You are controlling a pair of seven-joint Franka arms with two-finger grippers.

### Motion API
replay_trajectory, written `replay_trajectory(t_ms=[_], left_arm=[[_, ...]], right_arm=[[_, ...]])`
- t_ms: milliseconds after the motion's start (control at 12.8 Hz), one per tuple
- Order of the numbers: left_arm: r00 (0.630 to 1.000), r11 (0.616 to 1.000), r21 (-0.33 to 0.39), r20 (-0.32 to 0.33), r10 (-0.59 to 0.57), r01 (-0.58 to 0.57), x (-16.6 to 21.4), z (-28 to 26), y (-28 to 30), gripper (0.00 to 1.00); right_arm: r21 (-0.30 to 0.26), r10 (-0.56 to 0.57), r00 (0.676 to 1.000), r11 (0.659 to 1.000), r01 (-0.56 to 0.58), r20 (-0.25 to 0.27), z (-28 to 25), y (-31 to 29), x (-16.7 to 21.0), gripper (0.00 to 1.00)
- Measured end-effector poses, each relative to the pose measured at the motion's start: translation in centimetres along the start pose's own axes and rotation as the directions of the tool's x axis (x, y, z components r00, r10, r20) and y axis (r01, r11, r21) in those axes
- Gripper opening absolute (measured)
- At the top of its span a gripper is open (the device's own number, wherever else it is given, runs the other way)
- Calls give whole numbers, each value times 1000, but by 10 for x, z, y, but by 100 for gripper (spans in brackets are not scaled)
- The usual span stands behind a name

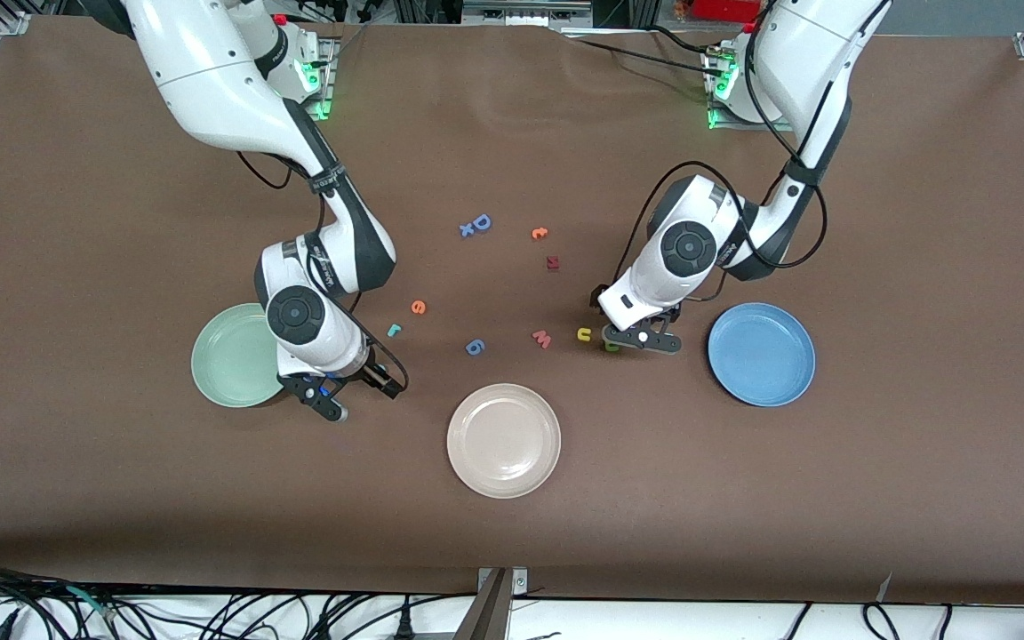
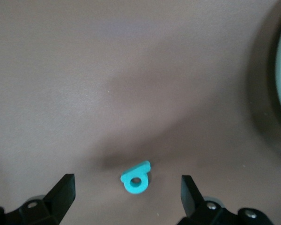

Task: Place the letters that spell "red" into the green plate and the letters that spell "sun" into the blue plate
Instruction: 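Grasp the teal letter with the right gripper while the left grasps a yellow letter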

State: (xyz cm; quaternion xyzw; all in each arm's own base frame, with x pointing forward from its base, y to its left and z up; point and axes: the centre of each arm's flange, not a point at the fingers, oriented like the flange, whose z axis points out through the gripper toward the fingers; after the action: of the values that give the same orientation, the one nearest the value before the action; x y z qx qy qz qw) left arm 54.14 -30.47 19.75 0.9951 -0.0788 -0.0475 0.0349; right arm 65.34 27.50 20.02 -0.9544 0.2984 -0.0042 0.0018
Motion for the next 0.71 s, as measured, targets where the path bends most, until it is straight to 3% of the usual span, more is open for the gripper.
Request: replay_trajectory(t_ms=[549,705], left_arm=[[1000,1000,7,21,4,-4,-11,20,0,100],[1000,1000,7,20,2,-3,-11,21,-1,100]], right_arm=[[22,20,1000,1000,-20,-18,20,4,-2,99],[21,23,1000,1000,-22,-18,20,3,-4,94]])
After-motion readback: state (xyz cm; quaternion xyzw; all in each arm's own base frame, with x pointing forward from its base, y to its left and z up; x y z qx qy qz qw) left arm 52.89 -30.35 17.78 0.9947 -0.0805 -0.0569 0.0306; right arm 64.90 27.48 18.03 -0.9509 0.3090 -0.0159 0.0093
